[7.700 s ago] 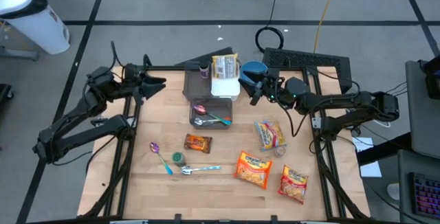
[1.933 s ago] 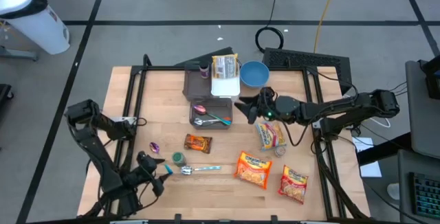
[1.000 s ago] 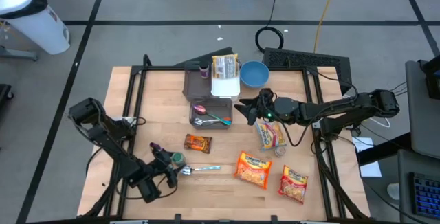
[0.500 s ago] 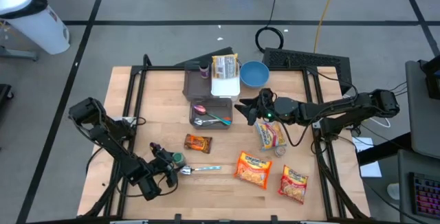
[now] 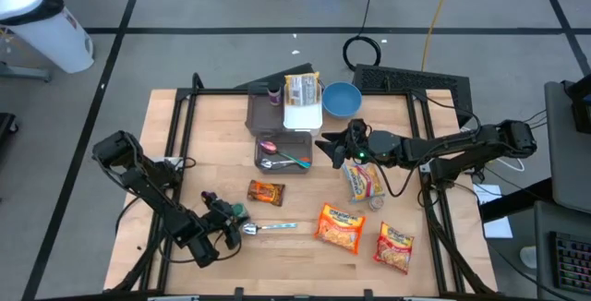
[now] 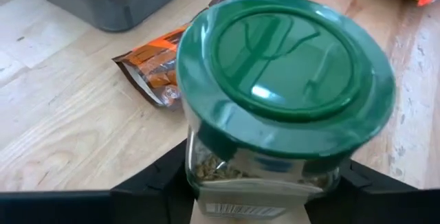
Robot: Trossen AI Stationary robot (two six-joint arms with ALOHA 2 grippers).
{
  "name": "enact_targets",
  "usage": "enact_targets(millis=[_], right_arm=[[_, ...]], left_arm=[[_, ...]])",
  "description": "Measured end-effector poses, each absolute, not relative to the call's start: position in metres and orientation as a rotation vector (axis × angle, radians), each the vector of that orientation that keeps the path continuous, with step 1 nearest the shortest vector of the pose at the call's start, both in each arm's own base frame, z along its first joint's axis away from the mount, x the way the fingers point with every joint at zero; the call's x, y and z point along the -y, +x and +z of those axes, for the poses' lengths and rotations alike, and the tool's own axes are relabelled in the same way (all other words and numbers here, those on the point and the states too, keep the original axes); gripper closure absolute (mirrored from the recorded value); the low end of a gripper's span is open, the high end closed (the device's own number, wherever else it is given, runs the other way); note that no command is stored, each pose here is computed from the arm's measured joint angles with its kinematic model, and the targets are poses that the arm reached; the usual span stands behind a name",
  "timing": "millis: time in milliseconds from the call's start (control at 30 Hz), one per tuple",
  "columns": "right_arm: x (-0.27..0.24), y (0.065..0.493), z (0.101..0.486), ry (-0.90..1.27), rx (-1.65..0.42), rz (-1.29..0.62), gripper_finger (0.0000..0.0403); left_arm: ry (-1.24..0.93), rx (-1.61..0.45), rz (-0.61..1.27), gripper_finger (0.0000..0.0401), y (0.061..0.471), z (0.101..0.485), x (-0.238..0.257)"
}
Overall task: Pick & Place Food Item
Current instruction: Put the green seasoning bottle into the top black bin
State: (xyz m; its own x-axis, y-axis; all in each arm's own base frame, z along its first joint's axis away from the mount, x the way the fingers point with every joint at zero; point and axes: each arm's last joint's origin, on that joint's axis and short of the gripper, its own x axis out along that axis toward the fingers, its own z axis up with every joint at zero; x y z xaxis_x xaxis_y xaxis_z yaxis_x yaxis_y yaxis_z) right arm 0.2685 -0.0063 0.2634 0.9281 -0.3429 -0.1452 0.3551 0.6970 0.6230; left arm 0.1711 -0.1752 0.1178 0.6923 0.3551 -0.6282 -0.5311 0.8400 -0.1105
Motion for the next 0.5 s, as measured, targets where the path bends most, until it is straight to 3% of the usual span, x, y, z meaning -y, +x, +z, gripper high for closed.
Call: enact_targets(millis=[200,367,500], right_arm=[[0.0063,0.2685,0.2633,0.7,-0.018,-0.39,0.0149],[0.0063,0.2685,0.2633,0.698,-0.019,-0.389,0.0149],[0.0062,0.2685,0.2634,0.684,-0.022,-0.386,0.0149]], left_arm=[[-0.299,-0.635,0.505,0.0192,0.1716,0.1177,0.1747],[-0.33,-0.658,0.492,0.0163,0.1722,0.1176,0.1762],[-0.386,-0.687,0.46,0.0181,0.1723,0.1257,0.1763]])
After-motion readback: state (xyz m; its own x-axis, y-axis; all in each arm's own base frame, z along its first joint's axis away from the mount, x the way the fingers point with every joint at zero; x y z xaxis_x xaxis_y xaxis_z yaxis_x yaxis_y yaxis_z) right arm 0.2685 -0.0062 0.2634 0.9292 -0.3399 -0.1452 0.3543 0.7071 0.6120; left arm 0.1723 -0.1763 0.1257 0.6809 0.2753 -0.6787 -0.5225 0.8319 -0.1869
